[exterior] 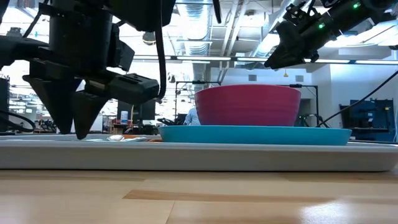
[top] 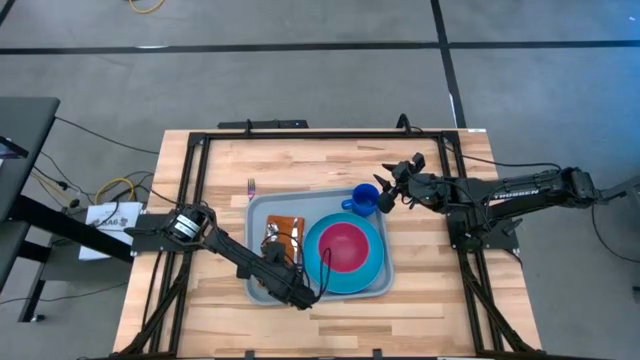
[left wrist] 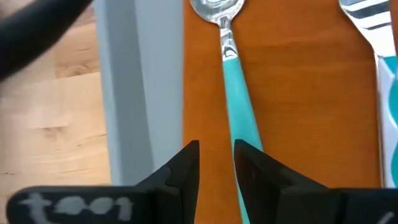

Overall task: Set up tray
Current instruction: Adjust the green spoon

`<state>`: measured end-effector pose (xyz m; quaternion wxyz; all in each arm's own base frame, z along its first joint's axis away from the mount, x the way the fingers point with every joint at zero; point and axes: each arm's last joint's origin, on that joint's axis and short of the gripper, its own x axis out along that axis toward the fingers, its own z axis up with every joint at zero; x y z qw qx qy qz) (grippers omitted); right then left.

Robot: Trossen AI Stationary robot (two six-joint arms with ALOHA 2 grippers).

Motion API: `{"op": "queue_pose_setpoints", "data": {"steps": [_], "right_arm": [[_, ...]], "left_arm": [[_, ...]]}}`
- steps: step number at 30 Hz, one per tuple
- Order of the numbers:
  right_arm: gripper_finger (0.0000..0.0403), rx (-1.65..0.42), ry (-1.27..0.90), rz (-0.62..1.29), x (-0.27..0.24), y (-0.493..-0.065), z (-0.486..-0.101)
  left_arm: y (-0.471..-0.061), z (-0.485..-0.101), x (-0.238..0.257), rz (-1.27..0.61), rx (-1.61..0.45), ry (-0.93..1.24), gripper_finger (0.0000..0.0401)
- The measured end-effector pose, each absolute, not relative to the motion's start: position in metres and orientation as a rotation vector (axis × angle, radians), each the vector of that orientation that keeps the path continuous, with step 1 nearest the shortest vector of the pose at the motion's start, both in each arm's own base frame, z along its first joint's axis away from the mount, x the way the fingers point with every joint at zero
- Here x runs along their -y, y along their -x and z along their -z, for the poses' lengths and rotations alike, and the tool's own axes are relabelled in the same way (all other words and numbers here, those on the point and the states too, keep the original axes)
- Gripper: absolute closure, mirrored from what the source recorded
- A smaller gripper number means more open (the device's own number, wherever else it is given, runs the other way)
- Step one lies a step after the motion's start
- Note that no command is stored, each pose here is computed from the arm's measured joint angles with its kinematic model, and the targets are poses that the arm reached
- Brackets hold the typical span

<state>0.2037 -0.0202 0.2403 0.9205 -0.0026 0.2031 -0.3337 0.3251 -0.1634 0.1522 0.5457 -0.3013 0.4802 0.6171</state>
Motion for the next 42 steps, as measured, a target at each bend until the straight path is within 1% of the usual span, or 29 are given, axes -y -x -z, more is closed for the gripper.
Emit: {"op": "queue_pose_setpoints", "data": {"steps": [14,22,25,32,42], "right_arm": [[0.0226,-0.417,0.005,0.686,0.02,-0.204,-0.24],[0.0226,-0.417,0.005,0.686,0.02,-0.204,-0.24],[0.0226,-0.417,0.005,0.686,0.02,-0.204,-0.24],[0.0226,-0.417,0.005,0.686,0.02,-0.204,-0.24],[0.0226,-0.417,0.005,0.685,0.02,-0.204,-0.24]], "left_arm": [[-0.333,-0.16,0.167,-1.437,-1.091,0.769,0.031],[-0.33,-0.146,0.165,-1.434,-1.081,0.787,0.031],[-0.329,-0.143,0.165,-1.422,-1.098,0.787,0.031],[-0.323,-0.145,0.163,-1.479,-1.18,0.765,0.031],[-0.328,-0.143,0.164,-1.443,-1.159,0.804,0.031]]}}
